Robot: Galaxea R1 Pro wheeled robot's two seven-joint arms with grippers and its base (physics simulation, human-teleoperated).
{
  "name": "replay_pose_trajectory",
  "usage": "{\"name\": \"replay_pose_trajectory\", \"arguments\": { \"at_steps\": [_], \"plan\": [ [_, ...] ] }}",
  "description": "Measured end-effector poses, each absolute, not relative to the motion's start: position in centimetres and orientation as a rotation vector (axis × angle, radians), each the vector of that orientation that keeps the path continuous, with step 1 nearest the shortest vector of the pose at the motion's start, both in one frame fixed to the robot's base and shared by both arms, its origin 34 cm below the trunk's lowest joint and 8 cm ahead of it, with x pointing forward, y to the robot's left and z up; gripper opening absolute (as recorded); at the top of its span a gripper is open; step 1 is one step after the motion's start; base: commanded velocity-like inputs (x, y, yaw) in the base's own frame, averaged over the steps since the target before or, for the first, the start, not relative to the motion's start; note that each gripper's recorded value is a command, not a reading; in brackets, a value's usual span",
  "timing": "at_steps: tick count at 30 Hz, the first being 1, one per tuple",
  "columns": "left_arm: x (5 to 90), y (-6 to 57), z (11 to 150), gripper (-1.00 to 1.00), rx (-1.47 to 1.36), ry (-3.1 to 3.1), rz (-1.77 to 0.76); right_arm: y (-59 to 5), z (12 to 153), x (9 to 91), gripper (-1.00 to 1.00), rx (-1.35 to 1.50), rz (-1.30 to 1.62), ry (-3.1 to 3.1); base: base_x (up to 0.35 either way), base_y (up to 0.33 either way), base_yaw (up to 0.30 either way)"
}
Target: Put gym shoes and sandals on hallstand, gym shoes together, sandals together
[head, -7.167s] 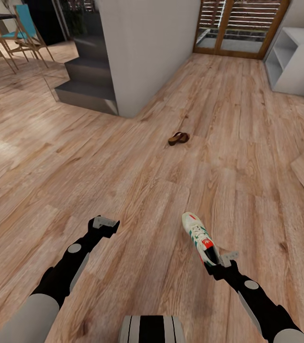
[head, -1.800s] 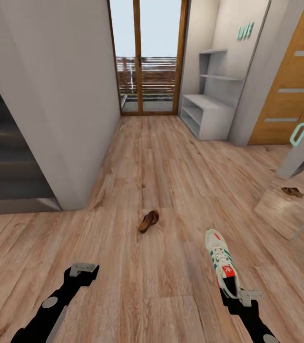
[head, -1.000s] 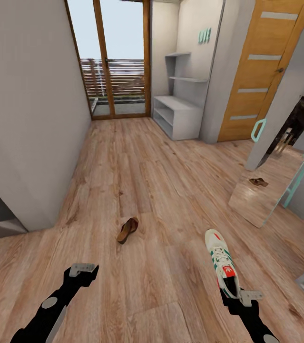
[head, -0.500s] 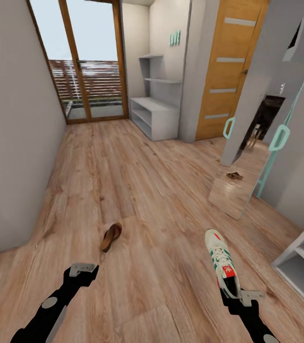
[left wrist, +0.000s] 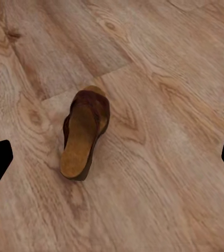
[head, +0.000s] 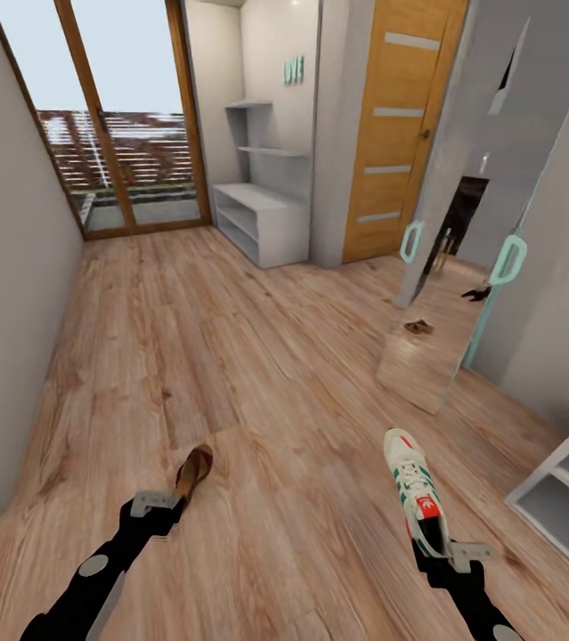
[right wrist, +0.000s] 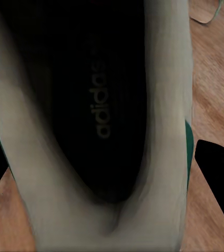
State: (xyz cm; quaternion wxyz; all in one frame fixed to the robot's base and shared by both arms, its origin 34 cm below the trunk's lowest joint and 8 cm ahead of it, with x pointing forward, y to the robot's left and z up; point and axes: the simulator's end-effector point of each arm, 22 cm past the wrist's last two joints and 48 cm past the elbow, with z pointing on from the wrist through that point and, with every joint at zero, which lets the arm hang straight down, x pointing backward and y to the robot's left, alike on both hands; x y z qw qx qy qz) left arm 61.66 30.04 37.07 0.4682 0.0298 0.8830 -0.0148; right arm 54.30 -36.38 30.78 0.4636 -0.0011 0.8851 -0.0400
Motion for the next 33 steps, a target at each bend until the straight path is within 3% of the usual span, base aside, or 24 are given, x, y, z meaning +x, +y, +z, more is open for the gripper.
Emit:
{"name": "replay_pose_trajectory", "arguments": {
  "at_steps": [18,33],
  "plan": [
    [61.71,30.19,37.13,1.0,0.07,2.164,-0.035,-36.41,30.8,54.34,-1.0,-0.002,-0.099,2.174,0.2,0.219,-0.043],
    [61.71,30.17,37.11,1.0,0.071,2.164,-0.035,-36.41,30.78,54.32,-1.0,-0.003,-0.099,2.175,0.18,0.213,-0.17]
  ]
}}
